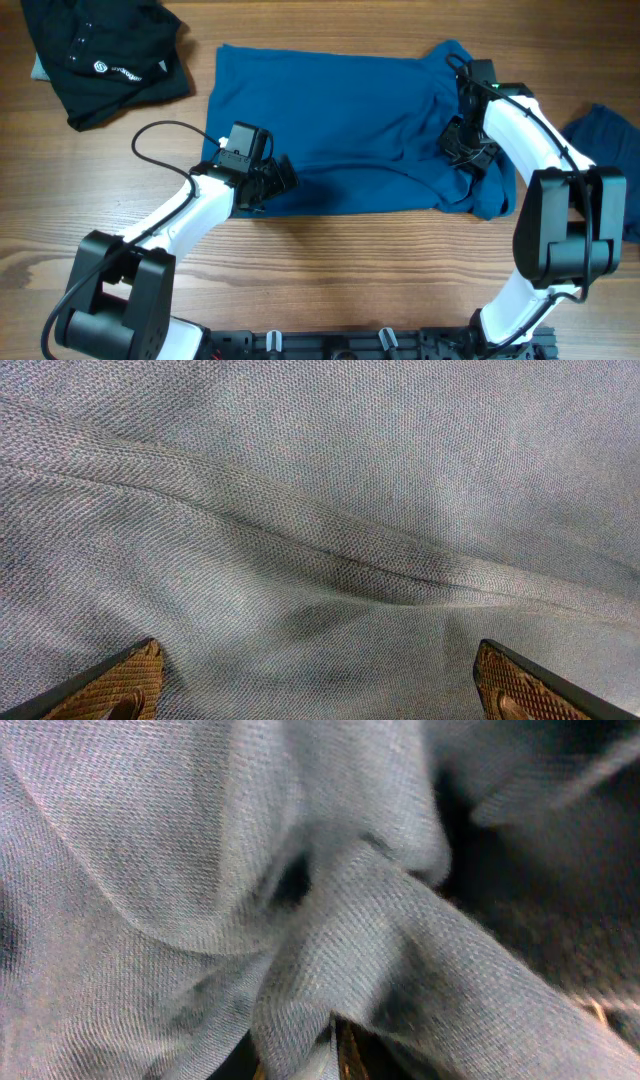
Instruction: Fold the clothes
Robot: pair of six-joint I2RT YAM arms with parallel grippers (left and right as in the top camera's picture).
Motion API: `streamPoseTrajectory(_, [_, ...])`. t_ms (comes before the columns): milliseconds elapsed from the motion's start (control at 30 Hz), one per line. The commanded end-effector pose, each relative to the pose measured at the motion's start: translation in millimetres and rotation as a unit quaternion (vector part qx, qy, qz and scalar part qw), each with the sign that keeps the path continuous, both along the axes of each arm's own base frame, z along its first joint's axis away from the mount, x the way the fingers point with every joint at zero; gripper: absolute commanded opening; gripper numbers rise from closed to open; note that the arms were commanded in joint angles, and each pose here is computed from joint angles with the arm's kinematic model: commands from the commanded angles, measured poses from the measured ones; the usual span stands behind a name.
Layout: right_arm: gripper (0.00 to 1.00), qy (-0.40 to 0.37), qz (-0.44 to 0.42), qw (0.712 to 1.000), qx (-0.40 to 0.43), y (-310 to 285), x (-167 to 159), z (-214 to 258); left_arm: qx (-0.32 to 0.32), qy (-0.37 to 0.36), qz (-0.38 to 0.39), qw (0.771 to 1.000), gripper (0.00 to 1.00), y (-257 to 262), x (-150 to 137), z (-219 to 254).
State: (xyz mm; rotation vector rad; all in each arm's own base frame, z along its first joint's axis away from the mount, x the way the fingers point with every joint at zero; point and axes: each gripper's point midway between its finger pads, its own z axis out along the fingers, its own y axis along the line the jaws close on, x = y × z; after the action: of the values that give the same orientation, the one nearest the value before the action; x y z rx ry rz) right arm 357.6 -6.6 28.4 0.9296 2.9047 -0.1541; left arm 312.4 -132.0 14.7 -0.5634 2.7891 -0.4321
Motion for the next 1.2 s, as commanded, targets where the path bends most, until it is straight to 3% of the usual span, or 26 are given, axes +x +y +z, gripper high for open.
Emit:
streamPoseTrajectory(0, [0.16,-0.05,-0.003,0.999,-0.016,-5,9,36,0.0,0.006,-0.004,1.0,0.99,-2,-1,-3])
streamPoseTrajectory(267, [0.12,-0.073,-0.016,0.996,-0.048,-24,2,66,0.0,0.006,-0.004,1.0,1.0,-2,-1,-3])
streamPoseTrajectory(800, [0.11,-0.022,-0.056,0.983,-0.174,-86,-30,79,0.0,0.006,-0.004,1.0,1.0,-2,-1,-3])
streamPoseTrajectory(1067, [0.12,-0.024,-0.069,0.983,-0.171,-96,-30,79,0.0,0.005,-0.004,1.0,1.0,-2,-1,-3])
streamPoseTrajectory(1167, [0.2,-0.037,-0.071,0.982,-0.171,-97,-24,80,0.0,0.007,-0.004,1.0,1.0,-2,-2,-3])
